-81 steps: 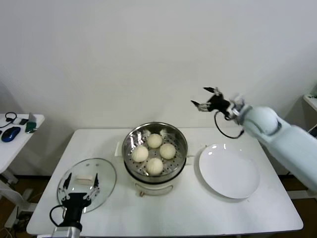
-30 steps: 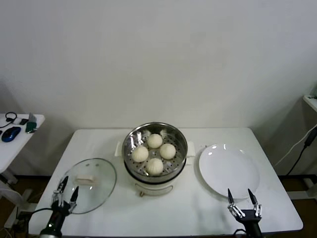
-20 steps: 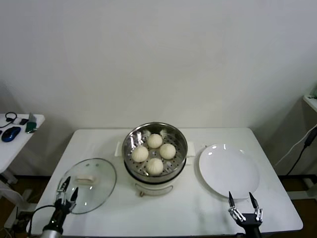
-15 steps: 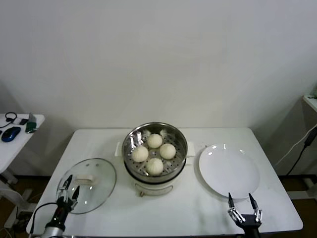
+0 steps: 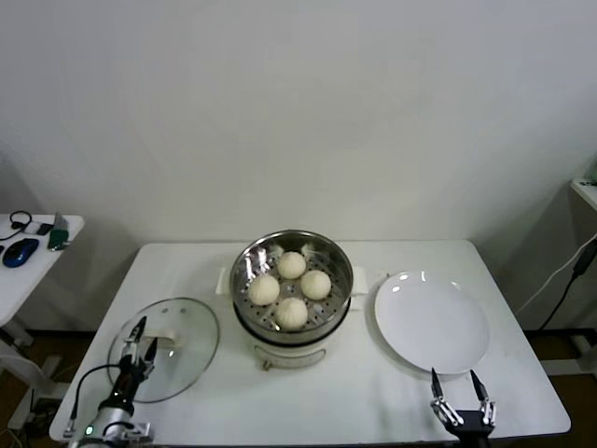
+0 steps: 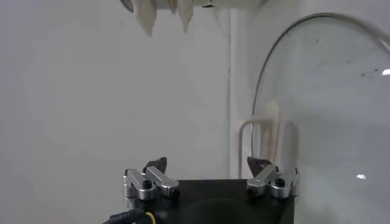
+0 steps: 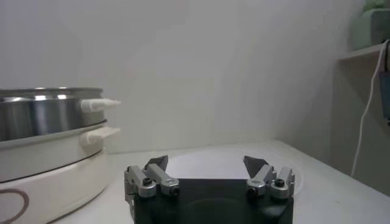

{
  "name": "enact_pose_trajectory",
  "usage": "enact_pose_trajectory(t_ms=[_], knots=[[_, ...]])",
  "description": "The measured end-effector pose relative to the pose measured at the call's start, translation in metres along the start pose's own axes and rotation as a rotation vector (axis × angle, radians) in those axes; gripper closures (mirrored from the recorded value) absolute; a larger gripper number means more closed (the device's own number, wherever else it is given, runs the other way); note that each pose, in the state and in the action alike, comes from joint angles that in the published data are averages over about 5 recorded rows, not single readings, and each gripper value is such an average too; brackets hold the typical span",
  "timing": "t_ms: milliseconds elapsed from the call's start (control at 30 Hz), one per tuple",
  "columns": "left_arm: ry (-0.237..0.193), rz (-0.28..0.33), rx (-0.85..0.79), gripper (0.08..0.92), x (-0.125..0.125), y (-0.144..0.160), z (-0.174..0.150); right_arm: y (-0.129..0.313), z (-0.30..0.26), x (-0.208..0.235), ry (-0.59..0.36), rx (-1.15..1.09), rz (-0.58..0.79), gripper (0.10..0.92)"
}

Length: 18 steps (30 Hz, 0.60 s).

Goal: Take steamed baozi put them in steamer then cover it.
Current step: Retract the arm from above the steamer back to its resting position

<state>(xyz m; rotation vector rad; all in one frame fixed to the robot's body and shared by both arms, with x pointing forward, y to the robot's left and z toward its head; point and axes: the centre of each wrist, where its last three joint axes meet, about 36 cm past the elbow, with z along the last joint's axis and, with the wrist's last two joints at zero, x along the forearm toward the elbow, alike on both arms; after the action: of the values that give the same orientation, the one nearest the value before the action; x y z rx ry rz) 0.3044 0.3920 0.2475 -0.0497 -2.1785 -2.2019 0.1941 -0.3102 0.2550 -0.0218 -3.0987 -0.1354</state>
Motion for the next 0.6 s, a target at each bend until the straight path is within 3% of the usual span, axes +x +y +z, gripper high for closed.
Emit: enact_pose_trajectory(t_ms=[267,600], knots=[[0.016,-0.009,-0.019,0.216,-0.012,-0.006,0.003,0.005,0.001,0.0,-0.005,0.001,0.002,0.2],[0.034,0.019,-0.039,0.492,-0.012,-0.022,0.003,0.01,0.003,0.002,-0.005,0.0,0.0,0.2]])
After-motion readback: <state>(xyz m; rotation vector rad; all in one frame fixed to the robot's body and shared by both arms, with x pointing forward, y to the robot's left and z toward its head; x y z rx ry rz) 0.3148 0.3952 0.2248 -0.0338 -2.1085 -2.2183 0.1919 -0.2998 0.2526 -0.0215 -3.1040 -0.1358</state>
